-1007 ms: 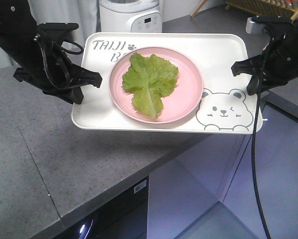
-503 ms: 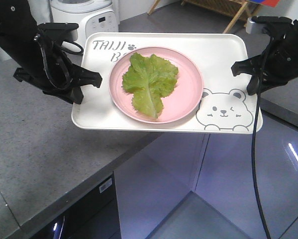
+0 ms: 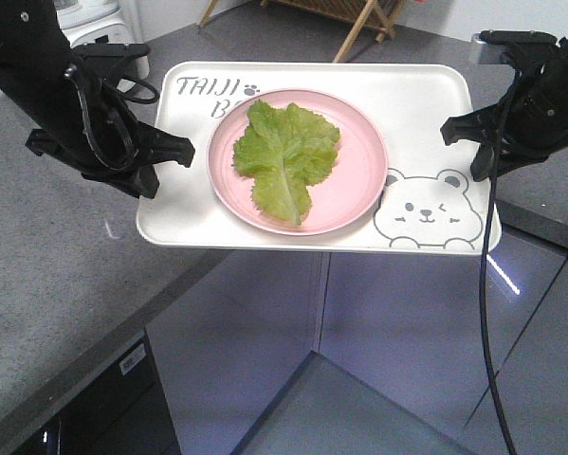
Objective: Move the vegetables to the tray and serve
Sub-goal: 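Turn the base away from the counter while holding the tray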
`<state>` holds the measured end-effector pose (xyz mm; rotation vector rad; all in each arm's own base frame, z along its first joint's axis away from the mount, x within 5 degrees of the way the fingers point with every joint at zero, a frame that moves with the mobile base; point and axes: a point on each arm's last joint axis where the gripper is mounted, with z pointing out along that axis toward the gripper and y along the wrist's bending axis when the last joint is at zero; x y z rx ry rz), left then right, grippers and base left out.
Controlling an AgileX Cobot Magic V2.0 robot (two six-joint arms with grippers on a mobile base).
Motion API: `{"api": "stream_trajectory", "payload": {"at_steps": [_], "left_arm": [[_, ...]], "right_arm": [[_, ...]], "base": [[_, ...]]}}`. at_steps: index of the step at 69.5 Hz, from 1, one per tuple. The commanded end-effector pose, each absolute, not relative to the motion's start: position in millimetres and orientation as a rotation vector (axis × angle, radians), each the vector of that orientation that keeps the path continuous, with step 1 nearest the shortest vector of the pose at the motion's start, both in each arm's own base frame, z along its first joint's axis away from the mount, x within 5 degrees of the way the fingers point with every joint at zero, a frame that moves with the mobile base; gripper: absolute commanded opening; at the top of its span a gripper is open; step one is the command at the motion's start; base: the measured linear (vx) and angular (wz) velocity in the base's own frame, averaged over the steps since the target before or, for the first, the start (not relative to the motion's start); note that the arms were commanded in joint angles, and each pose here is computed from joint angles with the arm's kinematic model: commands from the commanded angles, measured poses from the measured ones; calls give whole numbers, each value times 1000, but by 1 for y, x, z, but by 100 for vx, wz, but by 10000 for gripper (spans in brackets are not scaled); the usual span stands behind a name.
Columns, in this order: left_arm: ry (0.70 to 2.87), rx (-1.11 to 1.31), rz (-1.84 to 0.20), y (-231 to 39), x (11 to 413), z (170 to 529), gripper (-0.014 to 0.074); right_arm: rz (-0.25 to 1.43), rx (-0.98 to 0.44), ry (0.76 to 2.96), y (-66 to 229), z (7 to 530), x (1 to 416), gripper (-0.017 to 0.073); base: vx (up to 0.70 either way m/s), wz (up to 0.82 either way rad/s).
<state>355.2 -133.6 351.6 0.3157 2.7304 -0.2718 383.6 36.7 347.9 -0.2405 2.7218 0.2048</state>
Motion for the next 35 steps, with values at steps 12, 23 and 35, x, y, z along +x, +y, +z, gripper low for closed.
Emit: {"api": "stream_trajectory", "payload": {"at_steps": [12, 23, 35], "left_arm": [[2544, 337, -519, -153, 342, 390, -6], [2544, 337, -519, -153, 342, 390, -6], [2544, 337, -519, -153, 342, 390, -6]], "right_arm": [[382, -314, 2637, 55, 378, 366, -8], [382, -314, 2637, 55, 378, 366, -8], [382, -314, 2637, 55, 378, 366, -8]], "base": [[-2, -28], [-2, -28], [-2, -27]]}}
